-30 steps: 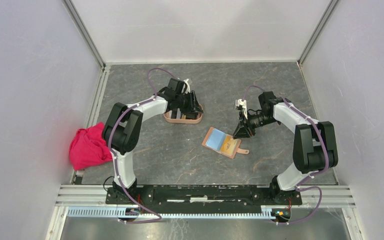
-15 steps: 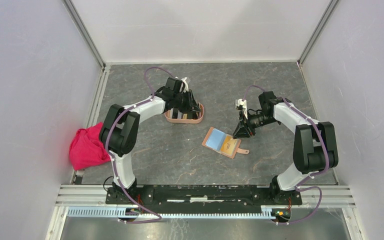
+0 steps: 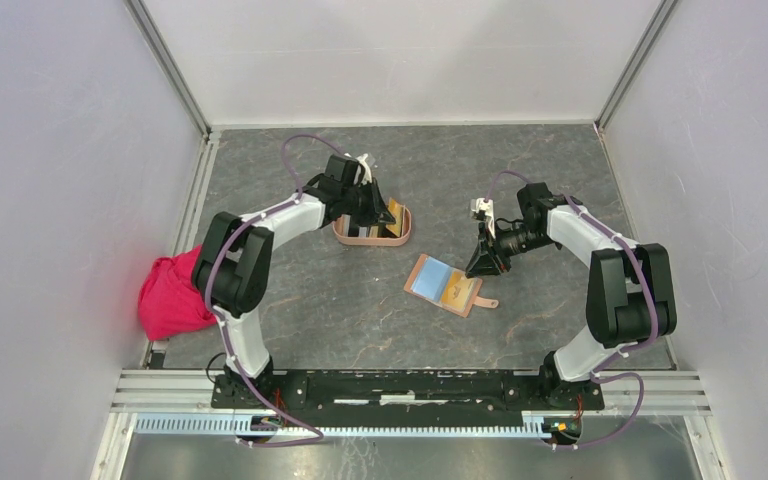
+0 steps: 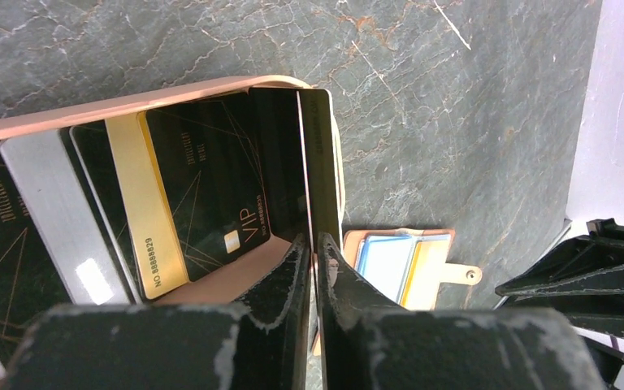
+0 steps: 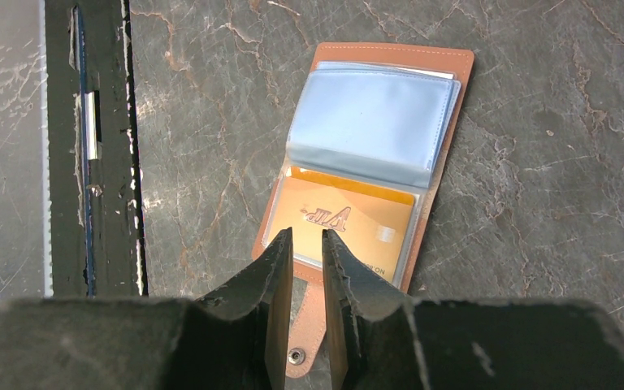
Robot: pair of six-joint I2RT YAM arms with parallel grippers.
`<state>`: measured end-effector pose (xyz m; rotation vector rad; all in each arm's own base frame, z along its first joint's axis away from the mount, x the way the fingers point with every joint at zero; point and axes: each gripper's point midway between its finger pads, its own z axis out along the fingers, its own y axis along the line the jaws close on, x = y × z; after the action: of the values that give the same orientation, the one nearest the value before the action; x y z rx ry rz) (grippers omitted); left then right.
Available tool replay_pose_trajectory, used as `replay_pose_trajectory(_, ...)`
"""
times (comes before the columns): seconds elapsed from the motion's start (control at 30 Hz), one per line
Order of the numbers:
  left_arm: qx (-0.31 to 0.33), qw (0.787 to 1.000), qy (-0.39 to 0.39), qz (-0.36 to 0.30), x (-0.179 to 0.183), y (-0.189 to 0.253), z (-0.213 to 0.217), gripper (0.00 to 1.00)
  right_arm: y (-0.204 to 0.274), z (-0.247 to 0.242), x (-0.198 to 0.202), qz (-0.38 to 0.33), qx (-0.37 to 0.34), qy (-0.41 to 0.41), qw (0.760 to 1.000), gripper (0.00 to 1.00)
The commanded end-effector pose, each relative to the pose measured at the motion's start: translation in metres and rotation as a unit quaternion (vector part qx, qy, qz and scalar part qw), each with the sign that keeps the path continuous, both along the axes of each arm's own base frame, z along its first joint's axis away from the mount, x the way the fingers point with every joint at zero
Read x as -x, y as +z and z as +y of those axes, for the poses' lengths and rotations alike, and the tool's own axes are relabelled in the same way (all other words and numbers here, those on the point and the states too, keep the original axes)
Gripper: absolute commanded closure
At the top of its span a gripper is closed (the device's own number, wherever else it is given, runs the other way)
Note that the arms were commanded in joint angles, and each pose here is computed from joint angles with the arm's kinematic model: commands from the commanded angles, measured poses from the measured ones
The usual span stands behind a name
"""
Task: Put the credit cards into the card holder
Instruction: Pick up the credit card from the storage box.
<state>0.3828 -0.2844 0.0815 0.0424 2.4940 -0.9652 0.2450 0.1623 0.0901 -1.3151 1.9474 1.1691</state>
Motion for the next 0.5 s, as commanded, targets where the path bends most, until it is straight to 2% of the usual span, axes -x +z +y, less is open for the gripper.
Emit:
replay_pose_trajectory(0.0,-0.011,0.998,0.007,-0.063,-0.009,0.030,0.014,0.87,0.014,0.003,-0.002,-0.026,-0.016,0.008,1.000,0.75)
replay_pose_trajectory(0.27,-0.039,0.991,0.017,-0.124,-0.010,0.053,0.040,0.88,0.015,0.002,-0.003,-0.033,-0.013,0.008,0.999,0.74)
replay_pose_trajectory(0.47,0.004,0.980,-0.020,-0.198,0.014,0.093,0.038,0.94,0.022,0.003,-0.002,-0.051,-0.018,0.007,0.999,0.75)
